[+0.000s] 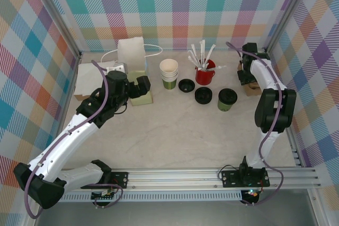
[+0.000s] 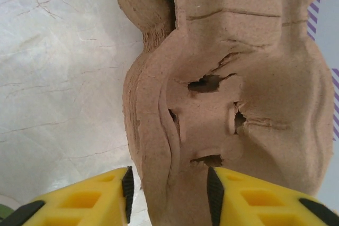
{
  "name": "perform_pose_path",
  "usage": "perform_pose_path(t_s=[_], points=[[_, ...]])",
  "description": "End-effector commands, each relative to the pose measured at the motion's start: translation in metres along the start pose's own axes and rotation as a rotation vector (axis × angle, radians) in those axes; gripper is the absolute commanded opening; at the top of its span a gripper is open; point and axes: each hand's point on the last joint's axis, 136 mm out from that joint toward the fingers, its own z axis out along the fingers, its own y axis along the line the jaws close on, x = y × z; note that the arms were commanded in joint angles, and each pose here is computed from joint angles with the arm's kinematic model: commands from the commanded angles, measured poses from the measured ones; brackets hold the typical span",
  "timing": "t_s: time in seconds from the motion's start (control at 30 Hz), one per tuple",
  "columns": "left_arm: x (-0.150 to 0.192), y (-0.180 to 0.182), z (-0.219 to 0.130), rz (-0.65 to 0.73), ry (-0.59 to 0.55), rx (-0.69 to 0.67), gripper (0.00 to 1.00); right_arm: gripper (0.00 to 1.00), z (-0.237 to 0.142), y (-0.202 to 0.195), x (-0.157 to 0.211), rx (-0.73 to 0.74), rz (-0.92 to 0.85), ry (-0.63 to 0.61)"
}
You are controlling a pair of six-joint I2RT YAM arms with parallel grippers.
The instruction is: Pack the takeout coffee
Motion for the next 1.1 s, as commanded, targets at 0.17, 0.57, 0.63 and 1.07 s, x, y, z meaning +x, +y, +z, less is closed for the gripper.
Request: perform_pose_path(t_s=[0.17, 0.57, 0.63, 1.07], points=[[-0.012, -0.003, -0.005, 0.004, -0.021, 0.008, 1.0, 0.24, -0.007, -0.009, -0.008, 0.024, -0.016, -0.023], [-0.012, -0.009, -0.003, 0.008, -0.014, 0.034, 1.0, 0.05, -0.042, -0.022, -0.013, 0.039, -0.005, -0.102], [-0.013, -0.013, -0.003, 0.008, -0.008, 0.05, 1.0, 0.05, -0.055, -0.027, -0.015, 0.045, 0.009, -0.131], [-0.033, -0.078, -0.001, -0.016, 0.026, 0.309, 0.95, 0.03, -0.181, 0.01, -0.012, -0.279, 0.14, -0.529]])
